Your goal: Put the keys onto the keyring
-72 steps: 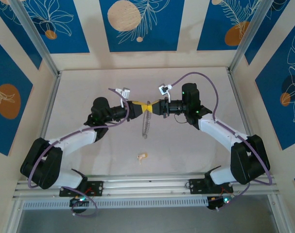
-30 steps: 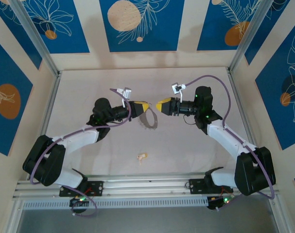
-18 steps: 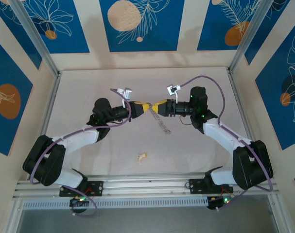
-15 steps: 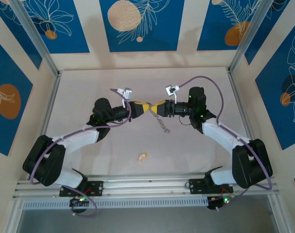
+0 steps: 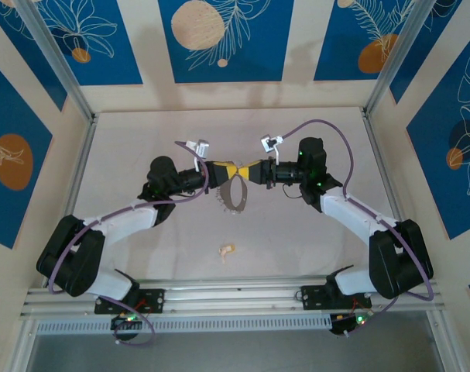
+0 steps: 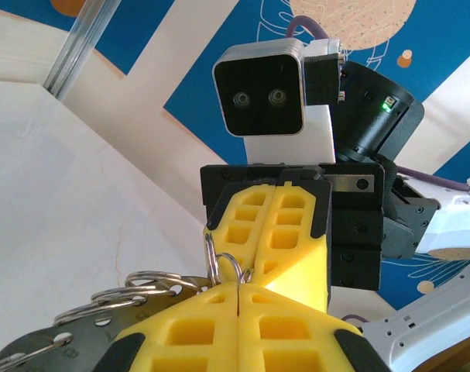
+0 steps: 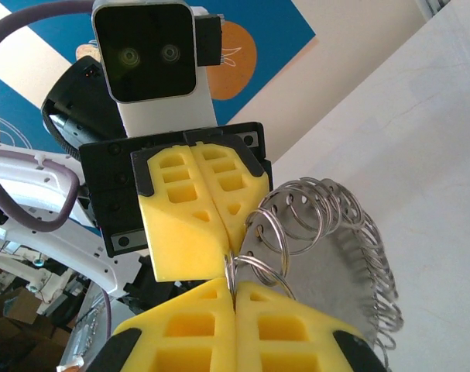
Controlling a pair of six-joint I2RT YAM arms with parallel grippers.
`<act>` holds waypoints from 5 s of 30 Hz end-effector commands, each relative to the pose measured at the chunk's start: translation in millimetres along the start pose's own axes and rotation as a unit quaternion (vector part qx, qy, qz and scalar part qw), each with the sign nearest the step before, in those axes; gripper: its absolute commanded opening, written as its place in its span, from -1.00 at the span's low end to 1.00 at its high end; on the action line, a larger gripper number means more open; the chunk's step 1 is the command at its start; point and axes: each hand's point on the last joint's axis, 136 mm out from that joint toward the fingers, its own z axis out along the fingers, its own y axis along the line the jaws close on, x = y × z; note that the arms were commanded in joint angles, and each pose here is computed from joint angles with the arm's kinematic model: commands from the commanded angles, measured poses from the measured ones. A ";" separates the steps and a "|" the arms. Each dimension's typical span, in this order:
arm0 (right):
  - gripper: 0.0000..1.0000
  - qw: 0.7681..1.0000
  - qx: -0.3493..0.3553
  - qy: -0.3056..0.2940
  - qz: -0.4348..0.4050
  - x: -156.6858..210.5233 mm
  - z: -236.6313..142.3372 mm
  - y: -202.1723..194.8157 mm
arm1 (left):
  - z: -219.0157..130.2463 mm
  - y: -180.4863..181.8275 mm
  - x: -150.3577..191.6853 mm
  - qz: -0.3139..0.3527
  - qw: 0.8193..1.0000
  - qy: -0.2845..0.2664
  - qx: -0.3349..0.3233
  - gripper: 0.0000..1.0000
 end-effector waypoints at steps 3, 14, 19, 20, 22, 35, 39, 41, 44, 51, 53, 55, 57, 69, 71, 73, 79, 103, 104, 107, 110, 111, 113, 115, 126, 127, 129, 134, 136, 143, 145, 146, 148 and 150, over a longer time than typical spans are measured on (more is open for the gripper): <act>-1.00 1.000 0.005 -0.009 -0.021 -6.6 -6.6 6.3 | -0.8 -19.5 -14.8 0.030 0.999 -0.016 0.009 -0.98; -1.00 0.999 0.008 -0.014 -0.040 -9.0 -19.3 18.4 | -23.1 -33.8 -19.8 0.070 0.997 -0.023 -0.036 -0.09; -1.00 0.999 0.003 -0.011 -0.036 -8.8 -18.3 21.5 | -21.8 -47.1 -11.2 0.083 0.997 0.007 0.001 -0.11; -1.00 0.999 0.002 -0.010 -0.036 -9.0 -18.0 22.1 | -20.9 -48.5 -9.6 0.083 0.996 0.013 0.008 -0.13; -1.00 0.999 0.000 -0.009 -0.034 -9.1 -17.0 22.9 | -18.8 -51.2 -6.6 0.082 0.996 0.022 0.021 -0.15; -1.00 0.999 -0.016 0.007 -0.031 -3.6 -4.7 29.1 | -6.9 -40.7 -3.0 0.081 0.996 0.031 0.032 -0.19; -1.00 0.999 -0.019 0.011 -0.031 -2.1 -3.3 30.8 | -5.7 -37.6 -3.2 0.083 0.996 0.028 0.029 -0.20; -1.00 0.999 -0.020 0.012 -0.031 -1.2 -3.1 31.1 | -4.8 -36.6 -4.0 0.084 0.996 0.026 0.029 -0.20; -1.00 0.999 -0.023 0.014 -0.032 -0.1 -2.7 32.5 | -4.0 -35.1 -4.5 0.083 0.996 0.023 0.029 -0.20; -1.00 0.999 -0.029 0.018 -0.035 2.2 -2.8 36.1 | -2.1 -34.0 -5.3 0.080 0.996 0.020 0.034 -0.21; -1.00 0.999 -0.030 0.018 -0.034 2.9 -2.7 36.1 | -1.1 -33.9 -4.4 0.077 0.996 0.021 0.038 -0.21; -1.00 0.999 -0.031 0.018 -0.036 2.9 -2.5 37.1 | -0.8 -33.2 -3.7 0.075 0.996 0.021 0.040 -0.20; -1.00 0.999 -0.032 0.018 -0.036 2.0 -2.7 37.7 | -0.2 -33.7 -2.8 0.074 0.996 0.021 0.045 -0.21; -1.00 0.999 -0.025 0.009 -0.037 -1.9 -2.8 36.6 | -1.2 -48.0 1.8 0.061 0.993 0.020 0.103 -0.53; -1.00 0.999 -0.024 0.006 -0.038 -3.8 -3.3 36.9 | -1.3 -49.2 3.0 0.057 0.992 0.021 0.111 -0.53; -1.00 0.999 -0.022 0.005 -0.037 -4.1 -3.4 36.2 | -1.4 -48.7 5.3 0.052 0.992 0.023 0.114 -0.51; -1.00 0.999 -0.019 0.000 -0.039 -6.6 -5.7 37.0 | -3.5 -42.4 12.9 0.047 0.993 0.026 0.105 -0.36; -1.00 0.999 -0.009 -0.006 -0.035 -6.1 -9.6 32.1 | -3.6 -39.3 15.1 0.048 0.993 0.025 0.102 -1.00; -1.00 0.999 -0.009 -0.006 -0.036 -6.2 -9.7 31.9 | -3.8 -38.5 15.3 0.049 0.994 0.023 0.100 -1.00; -1.00 0.999 -0.009 -0.007 -0.036 -6.7 -9.7 31.8 | -5.7 -36.1 14.4 0.056 0.994 0.011 0.091 -1.00; -1.00 0.999 -0.008 -0.007 -0.036 -6.5 -9.8 31.3 | -8.1 -36.6 13.5 0.066 0.994 0.002 0.088 -1.00; -1.00 0.999 -0.005 -0.008 -0.034 -7.1 -10.1 30.0 | -8.3 -36.6 13.1 0.068 0.994 0.000 0.087 -1.00; -0.94 0.999 -0.002 -0.010 -0.032 -7.8 -11.2 28.3 | -9.7 -36.1 12.4 0.075 0.994 -0.005 0.082 -1.00; -0.59 1.000 0.001 -0.011 -0.029 -8.3 -13.9 27.1 | -11.8 -34.9 10.7 0.087 0.993 -0.015 0.073 -1.00; -0.10 0.996 0.060 -0.066 -0.021 -7.3 -59.4 22.4 | -23.1 -49.0 -12.3 0.218 0.974 -0.047 0.027 -1.00; -0.10 0.995 0.068 -0.071 -0.015 -4.9 -61.5 19.7 | -24.2 -50.6 -15.5 0.232 0.971 -0.052 0.023 -1.00; -0.10 0.994 0.079 -0.079 -0.006 1.0 -64.4 15.1 | -25.3 -52.9 -20.4 0.251 0.966 -0.058 0.016 -1.00; -0.09 0.990 0.107 -0.088 0.017 16.9 -69.5 2.5 | -28.7 -58.8 -34.5 0.304 0.949 -0.080 -0.001 -1.00; -0.09 0.989 0.114 -0.086 0.023 22.4 -70.4 -1.4 | -29.5 -59.9 -38.3 0.328 0.941 -0.085 -0.012 -1.00; -0.09 0.988 0.125 -0.080 0.039 33.0 -69.8 -13.6 | -33.4 -60.6 -46.5 0.394 0.913 -0.101 -0.041 -1.00; -0.10 0.988 0.125 -0.080 0.041 33.8 -69.3 -15.6 | -33.4 -60.2 -46.3 0.399 0.910 -0.100 -0.044 -1.00; -0.10 0.988 0.124 -0.078 0.042 34.1 -68.7 -15.7 | -33.5 -60.2 -46.6 0.401 0.909 -0.100 -0.044 -1.00; -0.10 0.989 0.121 -0.078 0.042 33.4 -67.9 -16.0 | -33.2 -58.9 -45.6 0.401 0.910 -0.098 -0.045 -1.00; -0.10 0.989 0.118 -0.076 0.041 32.2 -66.4 -15.1 | -32.7 -59.2 -45.1 0.401 0.910 -0.097 -0.043 -1.00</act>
